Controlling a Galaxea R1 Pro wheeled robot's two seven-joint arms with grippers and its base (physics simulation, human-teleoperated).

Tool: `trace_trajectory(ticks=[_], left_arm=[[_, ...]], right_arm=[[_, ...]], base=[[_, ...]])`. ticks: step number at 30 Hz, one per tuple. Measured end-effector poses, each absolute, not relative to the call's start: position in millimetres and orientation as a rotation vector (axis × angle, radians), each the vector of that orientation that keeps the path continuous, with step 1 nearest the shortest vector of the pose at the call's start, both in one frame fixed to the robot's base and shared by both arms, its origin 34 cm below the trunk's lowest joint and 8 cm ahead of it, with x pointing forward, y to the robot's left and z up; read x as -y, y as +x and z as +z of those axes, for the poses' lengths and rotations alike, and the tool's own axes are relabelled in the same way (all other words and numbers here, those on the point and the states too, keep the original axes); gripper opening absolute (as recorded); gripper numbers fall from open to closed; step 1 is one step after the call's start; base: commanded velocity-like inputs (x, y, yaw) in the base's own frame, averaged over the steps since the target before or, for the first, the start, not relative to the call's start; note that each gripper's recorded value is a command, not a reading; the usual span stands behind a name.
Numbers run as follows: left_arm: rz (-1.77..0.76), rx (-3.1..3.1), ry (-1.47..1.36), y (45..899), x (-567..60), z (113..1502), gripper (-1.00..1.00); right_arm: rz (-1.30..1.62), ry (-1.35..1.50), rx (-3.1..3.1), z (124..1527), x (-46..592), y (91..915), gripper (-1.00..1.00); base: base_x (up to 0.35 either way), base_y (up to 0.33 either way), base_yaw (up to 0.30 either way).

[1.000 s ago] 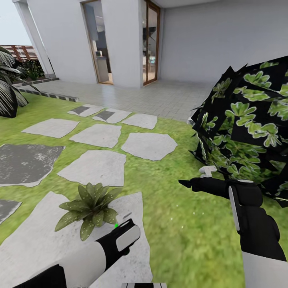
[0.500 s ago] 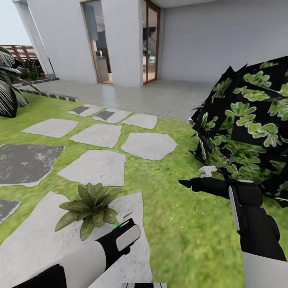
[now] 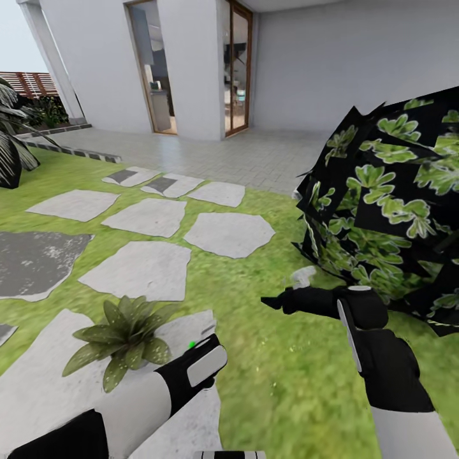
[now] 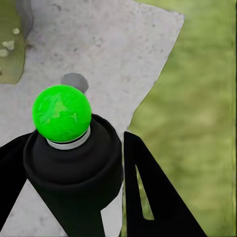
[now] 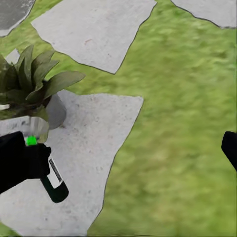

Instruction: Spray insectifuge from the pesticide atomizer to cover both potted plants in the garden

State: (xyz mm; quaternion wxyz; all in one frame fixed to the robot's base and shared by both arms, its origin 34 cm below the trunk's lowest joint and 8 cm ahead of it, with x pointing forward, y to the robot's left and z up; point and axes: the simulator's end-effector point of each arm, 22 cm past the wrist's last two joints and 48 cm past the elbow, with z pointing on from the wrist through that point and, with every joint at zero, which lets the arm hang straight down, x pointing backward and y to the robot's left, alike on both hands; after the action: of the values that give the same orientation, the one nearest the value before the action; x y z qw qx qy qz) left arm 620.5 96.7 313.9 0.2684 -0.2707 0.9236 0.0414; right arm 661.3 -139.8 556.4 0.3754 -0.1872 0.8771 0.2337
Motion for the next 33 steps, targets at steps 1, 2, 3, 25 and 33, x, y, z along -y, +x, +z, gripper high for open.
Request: trace_trajectory(ticks=[1,2,3,25,33], left_arm=[[0.104,-2.483,-0.729,625.2,-95.2,317.9,-1.00],[0.094,-2.473,-0.727,631.4,-93.4,323.0,-1.00],[0.085,-2.464,-0.725,636.7,-92.1,327.2,-1.00],[0.329,-2.301,-0.964,637.5,-173.9,333.2,-1.00],[0.406,-2.292,-1.076,613.8,-198.6,315.3,-1.00]], right_arm=[[0.604,-0.518,-2.248,553.8,129.3,656.7,1.00],[0.610,-0.556,-2.254,549.5,119.3,650.7,1.00],[0.615,-0.575,-2.265,543.5,114.2,644.7,1.00],[0.633,-0.633,-2.314,518.1,101.0,619.1,1.00],[0.634,-0.635,-2.314,518.5,100.5,618.7,1.00]], base=[[0.023,-0.030,0.000],[0.015,-0.019,0.000],[0.009,-0.012,0.000],[0.153,-0.125,0.000],[0.172,-0.013,0.000]])
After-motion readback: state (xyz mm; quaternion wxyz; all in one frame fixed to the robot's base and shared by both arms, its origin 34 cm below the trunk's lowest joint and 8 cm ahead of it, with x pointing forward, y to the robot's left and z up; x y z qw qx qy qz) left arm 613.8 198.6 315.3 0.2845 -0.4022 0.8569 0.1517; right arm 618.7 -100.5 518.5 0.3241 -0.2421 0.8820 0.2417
